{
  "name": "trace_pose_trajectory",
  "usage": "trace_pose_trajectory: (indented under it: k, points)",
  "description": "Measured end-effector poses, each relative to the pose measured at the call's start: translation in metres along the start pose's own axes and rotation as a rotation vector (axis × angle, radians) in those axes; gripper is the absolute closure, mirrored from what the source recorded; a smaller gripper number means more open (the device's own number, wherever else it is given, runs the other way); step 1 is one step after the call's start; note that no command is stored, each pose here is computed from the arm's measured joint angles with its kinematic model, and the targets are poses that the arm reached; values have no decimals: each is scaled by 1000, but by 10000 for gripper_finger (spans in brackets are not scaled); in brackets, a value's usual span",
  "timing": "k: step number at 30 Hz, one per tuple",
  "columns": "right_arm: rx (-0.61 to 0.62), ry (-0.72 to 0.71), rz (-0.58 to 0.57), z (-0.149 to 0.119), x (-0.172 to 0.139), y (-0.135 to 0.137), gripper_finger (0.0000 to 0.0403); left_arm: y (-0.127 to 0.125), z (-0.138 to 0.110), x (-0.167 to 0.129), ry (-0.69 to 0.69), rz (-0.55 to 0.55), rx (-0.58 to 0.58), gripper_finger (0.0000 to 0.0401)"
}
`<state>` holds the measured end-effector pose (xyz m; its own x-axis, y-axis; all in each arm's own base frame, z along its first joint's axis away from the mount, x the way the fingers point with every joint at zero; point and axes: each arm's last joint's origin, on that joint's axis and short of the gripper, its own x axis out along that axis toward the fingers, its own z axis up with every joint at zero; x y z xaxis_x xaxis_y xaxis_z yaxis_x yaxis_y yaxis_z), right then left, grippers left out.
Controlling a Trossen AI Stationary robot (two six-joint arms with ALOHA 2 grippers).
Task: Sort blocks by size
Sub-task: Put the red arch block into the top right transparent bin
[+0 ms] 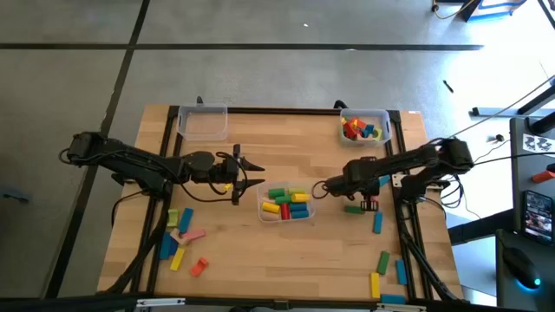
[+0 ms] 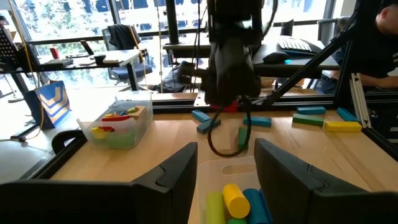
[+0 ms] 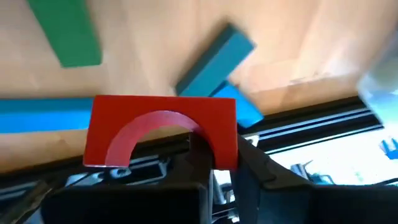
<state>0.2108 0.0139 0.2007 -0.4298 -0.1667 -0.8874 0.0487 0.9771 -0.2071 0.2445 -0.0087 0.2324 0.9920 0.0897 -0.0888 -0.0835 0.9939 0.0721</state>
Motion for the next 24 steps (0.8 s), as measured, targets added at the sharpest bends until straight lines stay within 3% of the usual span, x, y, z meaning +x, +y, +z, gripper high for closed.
trace_pose_trajectory:
  k: [12,24]
  points:
    - [222,-133,-84,-19,-9,-51,368,0,0,0,0,0,0,246]
    - [453,-264,-148,-18,-1,-114,368,0,0,0,0,0,0,246]
